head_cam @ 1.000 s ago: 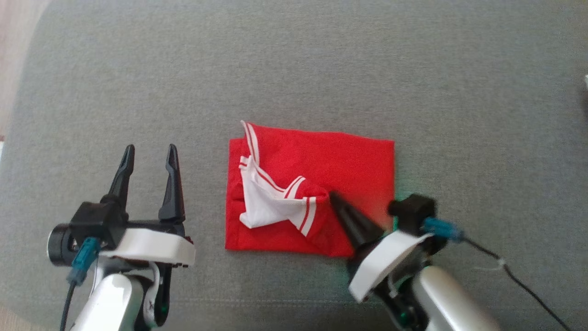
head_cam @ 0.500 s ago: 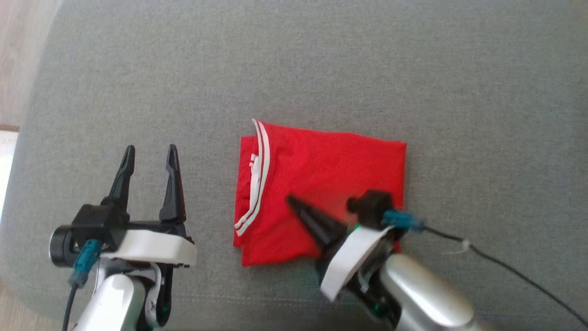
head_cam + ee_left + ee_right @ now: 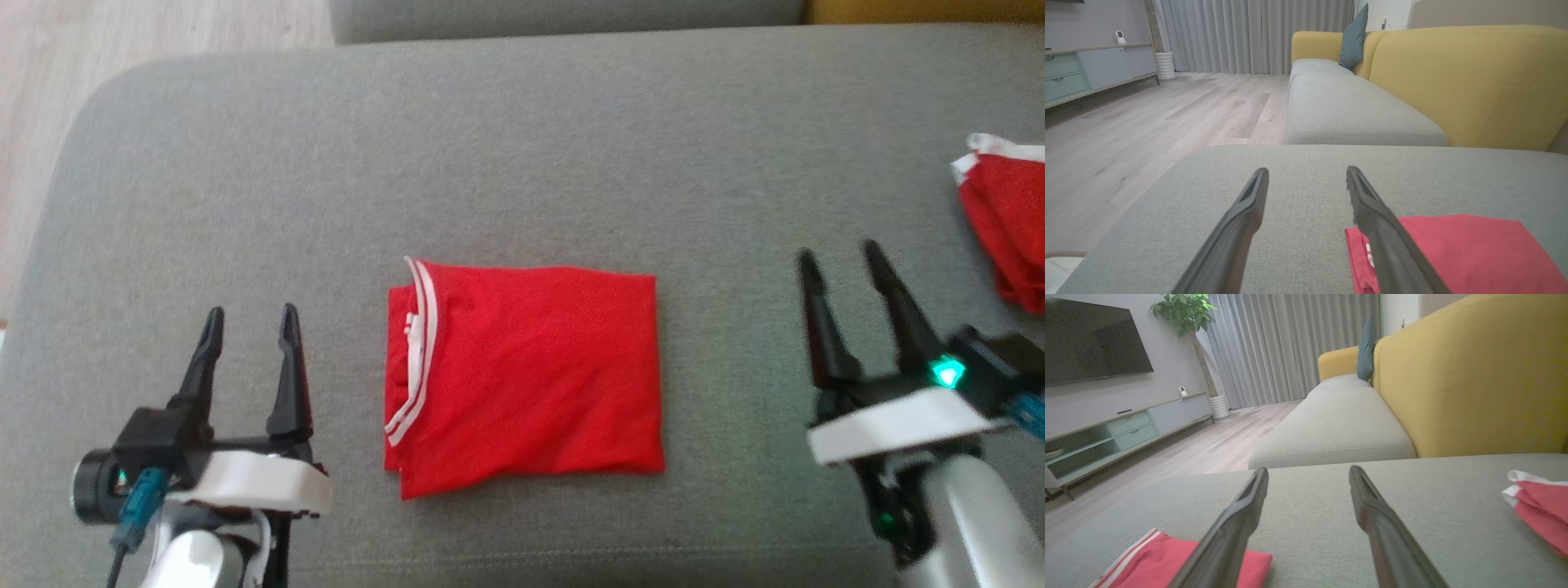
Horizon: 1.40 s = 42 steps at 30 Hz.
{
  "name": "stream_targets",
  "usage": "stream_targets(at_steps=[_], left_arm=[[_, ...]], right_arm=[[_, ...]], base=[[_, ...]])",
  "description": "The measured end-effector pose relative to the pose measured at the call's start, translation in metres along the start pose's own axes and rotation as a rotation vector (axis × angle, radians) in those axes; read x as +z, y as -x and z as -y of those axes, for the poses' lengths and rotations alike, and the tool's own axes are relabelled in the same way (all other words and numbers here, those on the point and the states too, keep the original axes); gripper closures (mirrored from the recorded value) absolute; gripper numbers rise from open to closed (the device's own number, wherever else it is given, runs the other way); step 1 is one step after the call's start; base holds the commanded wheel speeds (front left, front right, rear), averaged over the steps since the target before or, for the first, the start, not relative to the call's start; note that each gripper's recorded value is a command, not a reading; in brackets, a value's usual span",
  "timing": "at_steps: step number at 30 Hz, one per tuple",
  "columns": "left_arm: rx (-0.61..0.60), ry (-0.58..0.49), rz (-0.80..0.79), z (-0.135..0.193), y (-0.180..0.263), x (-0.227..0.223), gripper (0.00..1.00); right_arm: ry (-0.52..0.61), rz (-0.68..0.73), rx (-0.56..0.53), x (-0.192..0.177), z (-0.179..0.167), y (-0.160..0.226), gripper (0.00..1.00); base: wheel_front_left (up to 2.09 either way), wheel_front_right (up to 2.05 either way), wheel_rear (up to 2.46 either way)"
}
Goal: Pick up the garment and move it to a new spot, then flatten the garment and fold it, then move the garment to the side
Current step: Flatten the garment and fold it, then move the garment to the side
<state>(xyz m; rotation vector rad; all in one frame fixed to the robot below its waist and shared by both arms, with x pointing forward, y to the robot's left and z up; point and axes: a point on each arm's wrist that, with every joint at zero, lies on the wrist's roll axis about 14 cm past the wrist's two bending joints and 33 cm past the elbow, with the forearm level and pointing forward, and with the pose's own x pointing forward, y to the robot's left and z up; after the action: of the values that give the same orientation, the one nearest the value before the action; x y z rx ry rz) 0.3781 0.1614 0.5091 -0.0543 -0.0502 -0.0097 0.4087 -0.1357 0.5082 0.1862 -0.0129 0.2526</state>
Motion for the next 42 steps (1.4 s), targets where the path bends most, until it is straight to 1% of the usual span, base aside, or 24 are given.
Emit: stream_targets(at_steps=[2, 4, 11, 16, 20, 26, 42], left_arm=[[-0.005, -0.004, 0.013, 0.0, 0.0, 0.004, 0.0], [-0.004, -0.015, 0.016, -0.003, 0.003, 0.006, 0.0], [-0.021, -0.028, -0.01, -0.003, 0.025, 0.0, 0.0], [-0.034, -0.035, -0.021, -0.002, 0.035, -0.001, 0.0], [-0.03, -0.046, -0.019, -0.004, 0.037, 0.002, 0.0], [-0.015, -0.052, -0.055, -0.009, 0.048, -0.006, 0.0], [0.0, -0.053, -0.062, -0.012, 0.048, -0.006, 0.0]], right_arm=[[0.017, -0.004, -0.051, 0.005, 0.015, 0.013, 0.0], [0.028, -0.008, -0.083, 0.008, 0.022, 0.025, 0.0], [0.014, -0.033, -0.143, 0.012, 0.024, 0.065, 0.0], [0.009, -0.038, -0.151, 0.015, 0.019, 0.082, 0.0], [0.011, -0.048, -0.151, 0.016, 0.015, 0.089, 0.0], [-0.003, -0.066, -0.159, 0.013, 0.014, 0.094, 0.0], [0.008, -0.071, -0.165, 0.013, 0.015, 0.093, 0.0]], base=[[0.0, 0.0, 0.0], [0.0, 0.0, 0.0], [0.0, 0.0, 0.0], [0.0, 0.0, 0.0], [0.0, 0.0, 0.0], [0.0, 0.0, 0.0], [0.0, 0.0, 0.0]])
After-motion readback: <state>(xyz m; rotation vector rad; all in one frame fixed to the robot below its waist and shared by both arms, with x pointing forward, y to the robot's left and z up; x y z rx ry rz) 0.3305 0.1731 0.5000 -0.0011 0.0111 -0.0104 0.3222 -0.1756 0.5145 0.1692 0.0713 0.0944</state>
